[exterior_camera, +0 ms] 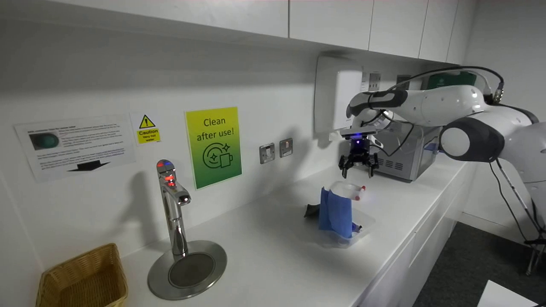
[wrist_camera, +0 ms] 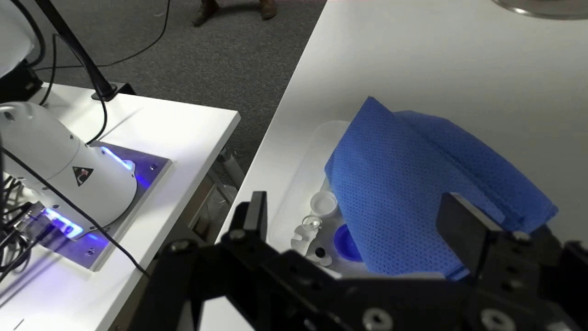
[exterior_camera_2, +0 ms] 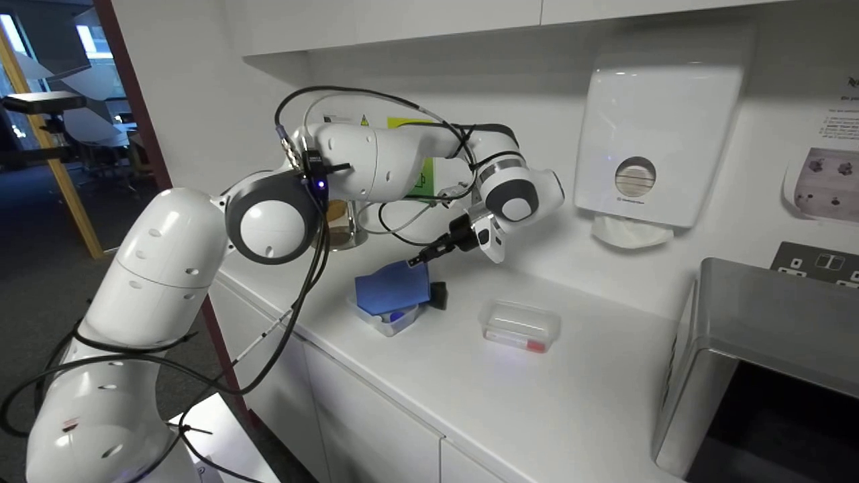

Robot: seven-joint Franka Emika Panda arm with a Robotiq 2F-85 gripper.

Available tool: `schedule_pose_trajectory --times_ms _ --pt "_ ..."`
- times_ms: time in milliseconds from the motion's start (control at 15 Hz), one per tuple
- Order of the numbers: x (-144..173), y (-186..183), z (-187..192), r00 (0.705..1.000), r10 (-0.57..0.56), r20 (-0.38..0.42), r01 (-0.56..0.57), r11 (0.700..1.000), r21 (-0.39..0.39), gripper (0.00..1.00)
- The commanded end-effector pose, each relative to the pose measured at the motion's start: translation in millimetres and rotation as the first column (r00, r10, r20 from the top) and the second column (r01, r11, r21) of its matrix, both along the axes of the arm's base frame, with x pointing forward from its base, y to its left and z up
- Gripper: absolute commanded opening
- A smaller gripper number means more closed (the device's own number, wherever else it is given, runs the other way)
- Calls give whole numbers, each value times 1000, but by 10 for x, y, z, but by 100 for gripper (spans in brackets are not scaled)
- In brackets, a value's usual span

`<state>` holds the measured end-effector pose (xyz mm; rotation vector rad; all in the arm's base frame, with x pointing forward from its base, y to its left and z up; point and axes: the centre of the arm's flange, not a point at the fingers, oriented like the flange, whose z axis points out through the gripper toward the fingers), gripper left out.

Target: Remove the blue paper towel from the bowl

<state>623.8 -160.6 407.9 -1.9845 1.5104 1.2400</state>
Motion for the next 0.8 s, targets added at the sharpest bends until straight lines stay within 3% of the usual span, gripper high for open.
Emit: schedule_pose_trajectory --times_ms 0,733 --pt "15 1 -32 1000 -2 -5 2 1000 -2 100" --pt "46 42 -145 1000 -9 -27 8 1000 -24 100"
